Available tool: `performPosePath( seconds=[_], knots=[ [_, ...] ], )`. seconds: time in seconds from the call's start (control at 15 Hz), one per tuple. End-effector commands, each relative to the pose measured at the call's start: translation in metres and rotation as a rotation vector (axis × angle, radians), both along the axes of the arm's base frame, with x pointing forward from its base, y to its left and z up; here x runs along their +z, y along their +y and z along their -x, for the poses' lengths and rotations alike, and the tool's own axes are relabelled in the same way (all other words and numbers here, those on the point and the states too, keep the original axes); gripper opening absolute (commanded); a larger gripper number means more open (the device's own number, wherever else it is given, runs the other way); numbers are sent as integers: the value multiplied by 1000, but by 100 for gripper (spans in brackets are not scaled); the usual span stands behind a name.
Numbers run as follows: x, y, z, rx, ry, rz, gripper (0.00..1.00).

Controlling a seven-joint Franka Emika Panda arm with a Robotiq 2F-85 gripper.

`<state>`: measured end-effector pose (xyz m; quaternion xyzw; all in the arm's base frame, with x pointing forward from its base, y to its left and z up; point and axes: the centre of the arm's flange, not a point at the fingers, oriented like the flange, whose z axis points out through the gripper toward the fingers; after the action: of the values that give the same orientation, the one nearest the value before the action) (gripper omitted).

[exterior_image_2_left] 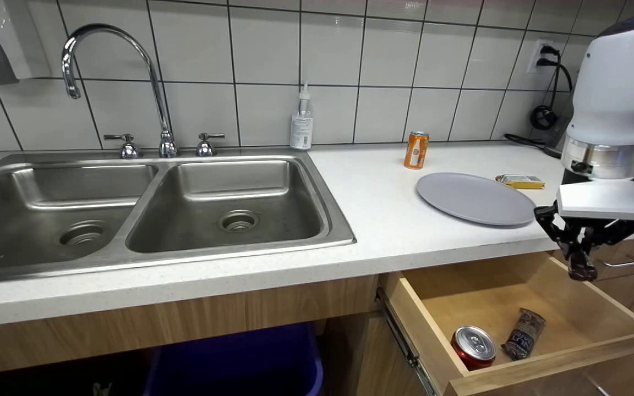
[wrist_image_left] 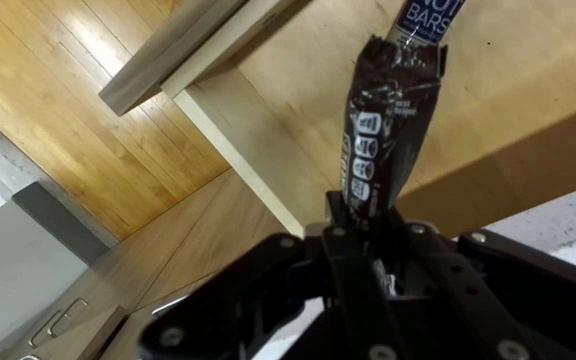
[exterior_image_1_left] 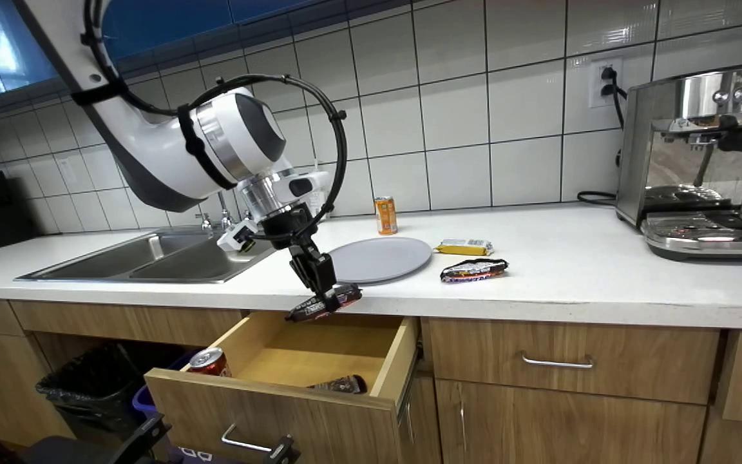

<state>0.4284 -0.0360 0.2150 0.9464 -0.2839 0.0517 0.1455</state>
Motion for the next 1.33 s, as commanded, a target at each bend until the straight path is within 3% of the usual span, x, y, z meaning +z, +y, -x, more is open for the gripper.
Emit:
performPosePath(
  seconds=[0.0, 0.73, 0.8, 1.27],
  knots=[
    [-24, 10, -4, 0, -2, 15, 4],
    [-80, 39, -20, -90, -11, 11, 4],
    [-82, 41, -19, -94, -9, 12, 35],
    [-69, 37, -7, -105, -30, -4, 85]
  ],
)
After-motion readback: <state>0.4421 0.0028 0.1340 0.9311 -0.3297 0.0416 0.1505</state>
